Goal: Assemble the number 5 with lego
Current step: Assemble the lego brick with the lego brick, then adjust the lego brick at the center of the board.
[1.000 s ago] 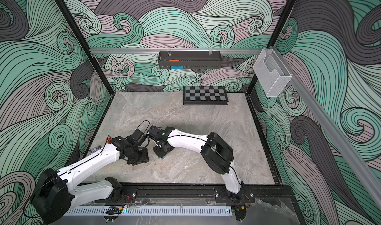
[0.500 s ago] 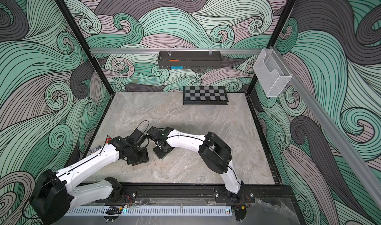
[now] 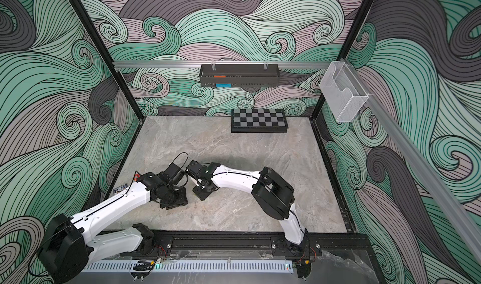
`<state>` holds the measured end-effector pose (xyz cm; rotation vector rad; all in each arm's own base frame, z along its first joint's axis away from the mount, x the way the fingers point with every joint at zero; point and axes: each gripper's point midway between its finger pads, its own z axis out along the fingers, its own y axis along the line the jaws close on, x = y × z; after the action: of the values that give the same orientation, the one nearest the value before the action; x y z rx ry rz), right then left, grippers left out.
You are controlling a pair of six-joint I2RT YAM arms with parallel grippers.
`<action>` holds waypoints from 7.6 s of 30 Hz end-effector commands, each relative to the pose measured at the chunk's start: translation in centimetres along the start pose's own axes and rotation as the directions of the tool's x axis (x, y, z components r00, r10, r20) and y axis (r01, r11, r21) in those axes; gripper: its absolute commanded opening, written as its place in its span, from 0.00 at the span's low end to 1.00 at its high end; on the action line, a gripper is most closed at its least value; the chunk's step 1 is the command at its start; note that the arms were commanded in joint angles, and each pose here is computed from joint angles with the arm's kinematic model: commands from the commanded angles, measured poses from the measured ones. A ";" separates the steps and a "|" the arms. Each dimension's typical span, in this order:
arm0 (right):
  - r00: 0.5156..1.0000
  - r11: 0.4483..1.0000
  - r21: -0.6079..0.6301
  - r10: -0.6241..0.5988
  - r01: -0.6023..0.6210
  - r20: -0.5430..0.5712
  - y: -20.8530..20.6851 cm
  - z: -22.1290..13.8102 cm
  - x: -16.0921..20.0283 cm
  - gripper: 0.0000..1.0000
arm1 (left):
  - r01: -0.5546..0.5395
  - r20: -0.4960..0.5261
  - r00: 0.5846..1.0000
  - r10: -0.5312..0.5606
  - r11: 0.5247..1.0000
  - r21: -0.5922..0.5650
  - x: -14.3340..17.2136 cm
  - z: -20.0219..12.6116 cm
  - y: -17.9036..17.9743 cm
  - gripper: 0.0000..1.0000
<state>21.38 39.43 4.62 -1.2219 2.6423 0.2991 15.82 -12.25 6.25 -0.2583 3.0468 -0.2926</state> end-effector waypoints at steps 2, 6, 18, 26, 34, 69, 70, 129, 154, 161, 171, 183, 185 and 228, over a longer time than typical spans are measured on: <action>0.989 0.991 0.039 -0.125 0.128 -0.077 0.2 2.2 2.9 0.24 | 0.006 0.011 1.000 -0.006 1.000 0.001 -0.2 -0.3 0.0 0.42; 0.984 0.985 0.027 -0.171 0.173 -0.056 0.5 2.1 2.7 0.25 | 0.006 0.010 1.000 -0.006 1.000 -0.002 -0.2 -0.3 0.1 0.43; 0.980 0.985 -0.020 -0.172 0.171 -0.095 0.8 3.1 3.8 0.24 | 0.008 0.010 1.000 -0.008 1.000 -0.006 -0.2 -0.4 0.1 0.42; 0.986 0.995 -0.038 -0.097 0.093 -0.132 1.2 3.2 4.3 0.24 | 0.007 0.009 1.000 -0.007 1.000 -0.008 -0.2 -0.3 0.1 0.42; 0.977 0.986 -0.008 -0.168 0.168 -0.132 0.5 3.3 4.3 0.24 | 0.007 0.008 1.000 -0.007 1.000 -0.008 -0.2 -0.3 0.1 0.42; 0.955 0.997 0.043 -0.055 0.070 -0.293 -0.5 6.3 7.8 0.15 | 0.009 0.011 1.000 -0.009 1.000 -0.018 -0.3 -0.3 0.3 0.42; 0.960 0.996 0.049 -0.053 0.069 -0.275 -0.6 6.2 7.6 0.15 | 0.010 0.010 1.000 -0.009 1.000 -0.019 -0.2 -0.3 0.3 0.42; 0.873 0.864 0.132 0.486 -0.485 0.032 -16.1 -6.7 11.5 0.66 | -0.023 0.018 1.000 0.024 1.000 -0.021 -1.3 -1.1 -0.6 0.42; 0.799 0.801 0.006 0.597 -0.598 -0.065 -20.8 -2.3 9.0 0.40 | -0.006 0.017 1.000 0.006 0.999 -0.032 -0.9 -1.1 0.0 0.42; 0.822 0.827 -0.002 0.558 -0.562 -0.113 -17.8 -2.7 11.3 0.39 | -0.016 0.000 1.000 0.016 1.000 -0.024 -1.0 -0.6 -0.4 0.43; 0.825 0.838 -0.012 0.535 -0.546 -0.181 -13.0 -2.6 14.9 0.40 | -0.022 -0.004 1.000 0.022 1.000 -0.019 -0.8 -0.4 -0.4 0.42; 0.825 0.821 -0.104 0.545 -0.561 -0.147 -9.2 -1.6 13.7 0.40 | -0.015 -0.004 1.000 0.015 1.000 -0.012 -0.5 -0.5 -0.3 0.42; 0.828 0.820 -0.122 0.544 -0.559 -0.136 -8.9 -1.4 12.7 0.40 | -0.013 -0.005 1.000 0.013 1.000 -0.012 -0.5 -0.5 -0.3 0.42; 1.000 0.988 -0.152 0.005 -0.001 0.029 -0.1 -4.8 0.3 0.75 | 0.038 0.179 0.983 -0.048 0.997 0.061 -1.9 -5.8 0.5 0.48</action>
<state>20.42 37.47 9.49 -1.1881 2.6501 0.5907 17.05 -11.09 10.58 -0.2973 2.8958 -0.3570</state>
